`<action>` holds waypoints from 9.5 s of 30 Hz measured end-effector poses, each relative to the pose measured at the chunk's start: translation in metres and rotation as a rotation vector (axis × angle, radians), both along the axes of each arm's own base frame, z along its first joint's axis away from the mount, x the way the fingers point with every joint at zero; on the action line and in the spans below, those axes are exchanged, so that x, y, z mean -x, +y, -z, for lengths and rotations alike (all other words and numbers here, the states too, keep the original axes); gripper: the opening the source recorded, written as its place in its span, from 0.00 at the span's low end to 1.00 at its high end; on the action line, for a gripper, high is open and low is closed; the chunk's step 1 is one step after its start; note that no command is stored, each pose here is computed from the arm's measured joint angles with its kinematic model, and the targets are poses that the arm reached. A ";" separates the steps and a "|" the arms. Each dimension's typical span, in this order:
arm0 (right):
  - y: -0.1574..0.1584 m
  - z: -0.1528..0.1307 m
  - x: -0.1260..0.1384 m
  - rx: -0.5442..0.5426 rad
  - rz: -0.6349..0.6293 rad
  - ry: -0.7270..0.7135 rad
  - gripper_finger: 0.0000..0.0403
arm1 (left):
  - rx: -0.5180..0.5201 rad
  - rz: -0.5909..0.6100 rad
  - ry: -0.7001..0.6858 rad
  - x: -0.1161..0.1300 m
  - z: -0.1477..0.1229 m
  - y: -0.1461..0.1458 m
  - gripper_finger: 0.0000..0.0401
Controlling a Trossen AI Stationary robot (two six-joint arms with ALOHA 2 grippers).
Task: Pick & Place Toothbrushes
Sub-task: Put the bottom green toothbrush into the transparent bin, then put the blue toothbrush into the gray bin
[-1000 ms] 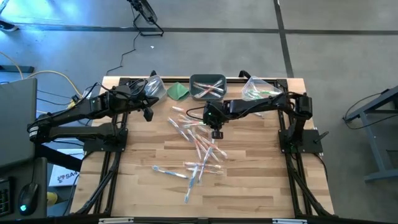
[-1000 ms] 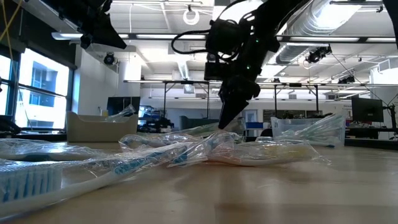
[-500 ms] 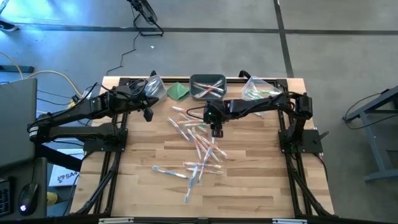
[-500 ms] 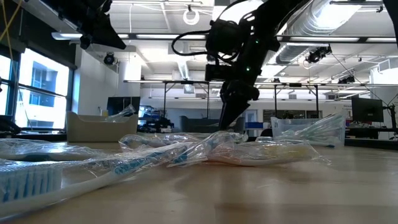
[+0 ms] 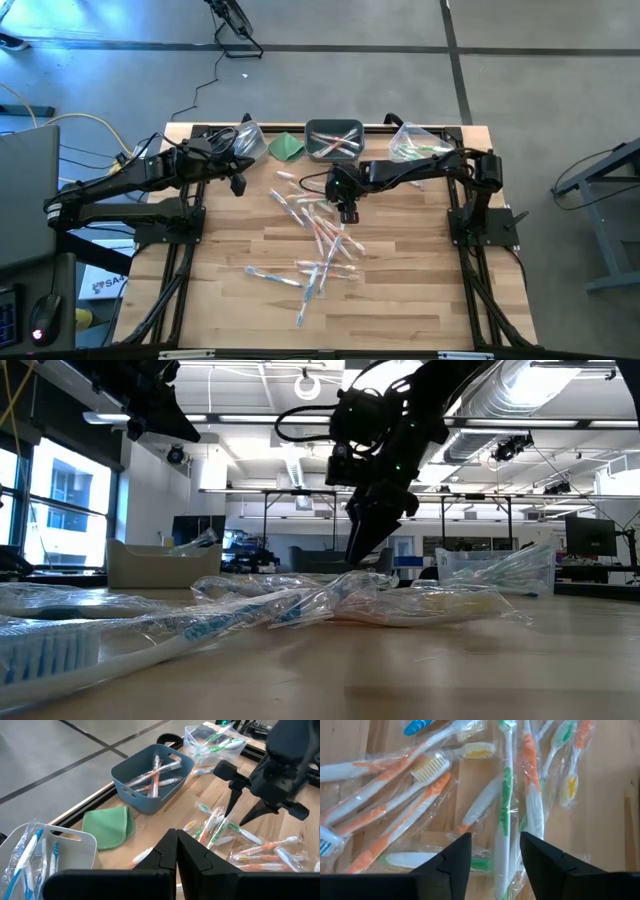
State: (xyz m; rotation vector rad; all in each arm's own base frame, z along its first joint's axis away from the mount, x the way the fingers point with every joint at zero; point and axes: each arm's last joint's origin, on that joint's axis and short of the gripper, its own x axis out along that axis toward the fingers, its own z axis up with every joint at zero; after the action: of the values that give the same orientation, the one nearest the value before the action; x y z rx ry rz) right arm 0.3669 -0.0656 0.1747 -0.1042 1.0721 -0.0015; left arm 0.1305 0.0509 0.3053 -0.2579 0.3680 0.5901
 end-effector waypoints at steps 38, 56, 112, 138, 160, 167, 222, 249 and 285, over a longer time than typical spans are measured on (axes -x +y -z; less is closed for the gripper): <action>-0.014 0.019 0.000 -0.014 0.047 0.055 0.22 | 0.000 0.000 0.001 0.000 0.000 0.000 0.00; -0.017 0.031 -0.004 -0.012 0.052 0.070 0.26 | 0.000 0.000 0.001 0.000 0.000 0.000 0.00; -0.004 -0.154 0.113 0.220 0.469 -0.249 0.10 | -0.014 -0.059 -0.010 0.001 -0.001 0.002 0.00; -0.067 -0.129 0.203 0.097 0.973 0.372 0.10 | -0.049 -0.075 0.014 0.001 -0.001 0.002 0.00; -0.108 -0.099 0.209 -0.060 1.060 0.527 0.10 | -0.040 -0.075 0.041 0.002 0.002 0.002 0.00; -0.124 -0.076 0.202 -0.094 1.043 0.640 0.10 | -0.038 -0.075 0.039 0.002 0.002 0.002 0.00; -0.127 -0.097 0.202 -0.012 1.150 0.379 0.13 | -0.039 -0.077 0.037 0.002 0.001 0.002 0.00; -0.084 -0.150 0.109 -0.194 0.088 -0.518 0.01 | 0.078 -0.130 -0.043 0.002 0.002 0.002 0.00; -0.119 -0.165 0.099 0.168 0.262 -0.726 0.01 | -0.016 -0.055 0.166 -0.036 0.023 0.015 0.00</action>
State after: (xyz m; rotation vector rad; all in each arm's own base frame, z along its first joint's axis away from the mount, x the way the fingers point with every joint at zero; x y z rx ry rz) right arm 0.2683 -0.1851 0.3400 -0.1023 0.3513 -0.3430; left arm 0.1667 0.0658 0.2827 -0.2046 0.5177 0.6707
